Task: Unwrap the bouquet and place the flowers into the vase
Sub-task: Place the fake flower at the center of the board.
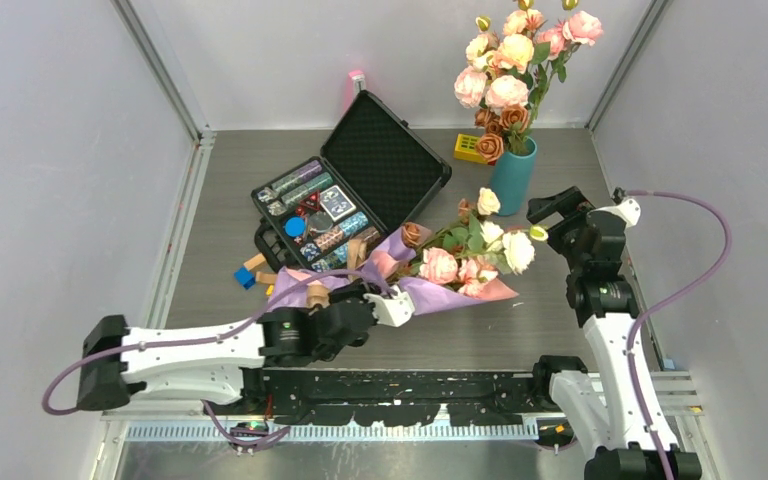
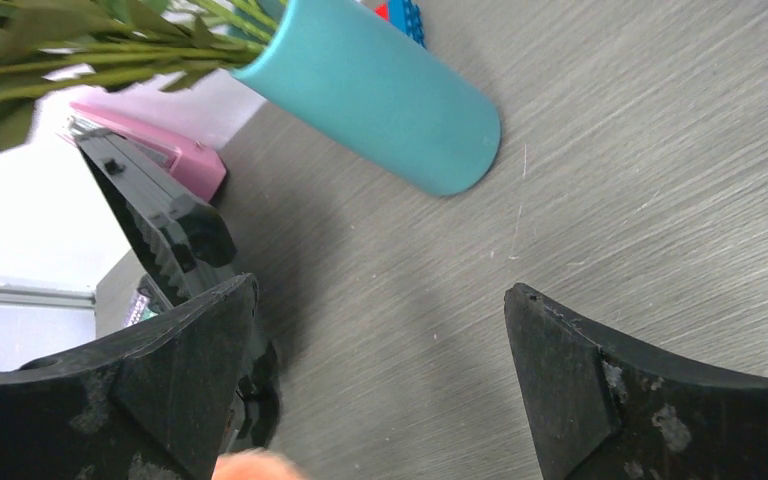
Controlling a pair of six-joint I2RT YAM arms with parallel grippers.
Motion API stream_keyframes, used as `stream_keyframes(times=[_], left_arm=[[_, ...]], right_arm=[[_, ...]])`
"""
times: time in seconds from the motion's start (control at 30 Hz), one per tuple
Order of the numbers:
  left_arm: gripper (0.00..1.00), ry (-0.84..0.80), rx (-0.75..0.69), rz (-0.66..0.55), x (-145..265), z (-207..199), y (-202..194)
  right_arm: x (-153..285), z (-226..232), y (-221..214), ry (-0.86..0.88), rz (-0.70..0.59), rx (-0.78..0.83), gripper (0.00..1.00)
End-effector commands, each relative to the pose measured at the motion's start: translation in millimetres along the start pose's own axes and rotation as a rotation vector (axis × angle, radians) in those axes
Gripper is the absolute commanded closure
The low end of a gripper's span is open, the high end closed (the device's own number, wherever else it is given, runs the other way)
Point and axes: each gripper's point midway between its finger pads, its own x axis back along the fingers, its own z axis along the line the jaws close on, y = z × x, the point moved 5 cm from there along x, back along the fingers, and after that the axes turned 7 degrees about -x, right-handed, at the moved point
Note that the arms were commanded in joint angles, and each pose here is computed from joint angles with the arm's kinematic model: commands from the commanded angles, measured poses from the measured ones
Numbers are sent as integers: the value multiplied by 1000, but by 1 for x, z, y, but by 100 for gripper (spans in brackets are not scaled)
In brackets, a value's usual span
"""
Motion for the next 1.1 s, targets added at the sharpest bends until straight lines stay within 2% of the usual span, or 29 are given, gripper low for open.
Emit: stream_keyframes(times=[0.0,0.27,0.4,0.67,0.93,1.07], left_arm=[[100,132,112,-30,-13,13,32],[100,55,195,26,-47,-31,57],[100,39,253,98,-64,-59,71],[100,42,261,126,-95,-106,97],[100,80,255,178,-128,-138,98],[100,83,306,202,-146,-152,106]], right_arm=[[27,23,36,49,-140,16,0],[59,14,61,-63,-265,86,0],[67,15,64,-76,-260,108,1],[72,18,63,-52,-261,103,0],[74,18,63,-42,-264,100,0],[73,20,61,-25,-259,91,1]])
